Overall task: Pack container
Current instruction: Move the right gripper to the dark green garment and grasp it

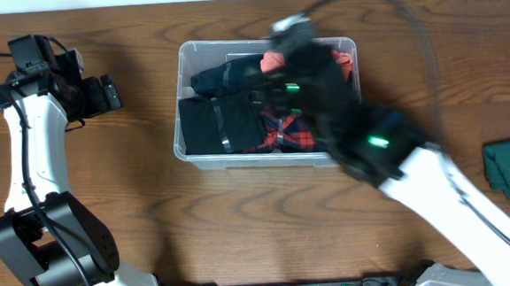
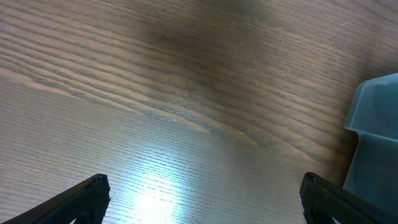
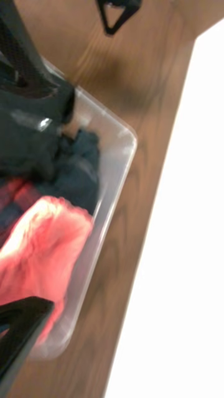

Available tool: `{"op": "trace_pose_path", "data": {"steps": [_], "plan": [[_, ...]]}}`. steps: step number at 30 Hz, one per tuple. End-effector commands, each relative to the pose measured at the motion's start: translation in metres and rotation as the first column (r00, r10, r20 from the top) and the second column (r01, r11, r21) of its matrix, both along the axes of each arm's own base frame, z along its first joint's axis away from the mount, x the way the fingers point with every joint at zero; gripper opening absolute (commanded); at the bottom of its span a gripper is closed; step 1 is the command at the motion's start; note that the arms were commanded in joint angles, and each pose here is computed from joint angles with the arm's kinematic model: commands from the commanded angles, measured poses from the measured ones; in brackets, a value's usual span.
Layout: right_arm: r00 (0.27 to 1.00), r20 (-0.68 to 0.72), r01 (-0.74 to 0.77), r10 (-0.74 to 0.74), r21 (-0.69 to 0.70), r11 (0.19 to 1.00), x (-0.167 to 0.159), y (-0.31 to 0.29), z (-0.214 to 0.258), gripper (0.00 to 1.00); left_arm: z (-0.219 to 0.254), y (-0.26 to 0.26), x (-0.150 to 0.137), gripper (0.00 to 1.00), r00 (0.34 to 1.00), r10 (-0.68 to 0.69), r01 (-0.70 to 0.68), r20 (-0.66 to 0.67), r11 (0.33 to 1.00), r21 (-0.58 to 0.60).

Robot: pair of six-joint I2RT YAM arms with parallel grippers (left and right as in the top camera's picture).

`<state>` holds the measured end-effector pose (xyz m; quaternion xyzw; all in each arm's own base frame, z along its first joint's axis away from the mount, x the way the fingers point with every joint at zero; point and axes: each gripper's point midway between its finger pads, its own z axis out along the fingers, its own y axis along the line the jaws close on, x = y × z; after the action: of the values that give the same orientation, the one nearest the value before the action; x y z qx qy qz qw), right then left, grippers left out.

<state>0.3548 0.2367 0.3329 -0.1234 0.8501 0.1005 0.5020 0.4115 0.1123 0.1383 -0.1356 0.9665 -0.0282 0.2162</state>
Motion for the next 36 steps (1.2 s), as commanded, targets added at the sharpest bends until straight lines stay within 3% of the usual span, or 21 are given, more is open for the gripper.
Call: {"op": "trace_pose_path", "data": {"steps": [1,4,9,11,16,19,24,27,30,36], "plan": [[0.990,0.007,0.144,-0.144,-0.021,0.989,-0.008,-0.062,0.018,0.99,-0.003,-0.001,0.000,0.98,1.000,-0.008,0.008,-0.005,1.000,-0.005],[0.893,-0.081,0.446,-0.442,0.031,0.895,-0.024,-0.148,0.015,0.99,-0.003,-0.001,0.000,0.98,1.000,-0.008,0.008,-0.005,1.000,-0.005],[0.563,-0.256,0.817,-0.786,0.033,0.575,-0.072,-0.272,-0.010,0.99,-0.003,-0.001,0.001,0.98,1.000,-0.008,0.008,-0.005,1.000,-0.005],[0.428,-0.318,0.894,-0.846,0.014,0.447,-0.088,-0.307,-0.022,0.99,-0.003,-0.001,0.000,0.98,1.000,-0.008,0.008,-0.005,1.000,-0.005],[0.246,-0.434,0.961,-0.866,-0.005,0.275,-0.101,-0.361,-0.053,0.99,-0.003,-0.001,0.000,0.98,1.000,-0.008,0.008,-0.005,1.000,-0.005],[0.215,-0.501,0.967,-0.838,-0.010,0.254,-0.097,-0.380,-0.076,0.99,-0.003,-0.001,0.000,0.98,1.000,-0.008,0.008,-0.005,1.000,-0.005],[0.084,-0.604,0.983,-0.792,-0.081,0.166,-0.102,-0.408,-0.121,0.99,-0.003,-0.001,0.000,0.98,1.000,-0.008,0.008,-0.005,1.000,-0.005],[0.052,-0.637,0.975,-0.769,-0.134,0.176,-0.101,-0.423,-0.148,0.99,-0.003,-0.001,0.000,0.98,1.000,-0.008,0.008,-0.005,1.000,-0.005],[0.068,-0.678,0.961,-0.732,-0.154,0.231,-0.094,-0.431,-0.172,0.95,-0.003,-0.001,0.000,0.98,1.000,-0.008,0.008,-0.005,1.000,-0.005],[-0.003,-0.724,0.950,-0.690,-0.217,0.224,-0.100,-0.446,-0.205,0.94,-0.003,-0.001,0.000,0.98,1.000,-0.008,0.008,-0.005,1.000,-0.005]]}}
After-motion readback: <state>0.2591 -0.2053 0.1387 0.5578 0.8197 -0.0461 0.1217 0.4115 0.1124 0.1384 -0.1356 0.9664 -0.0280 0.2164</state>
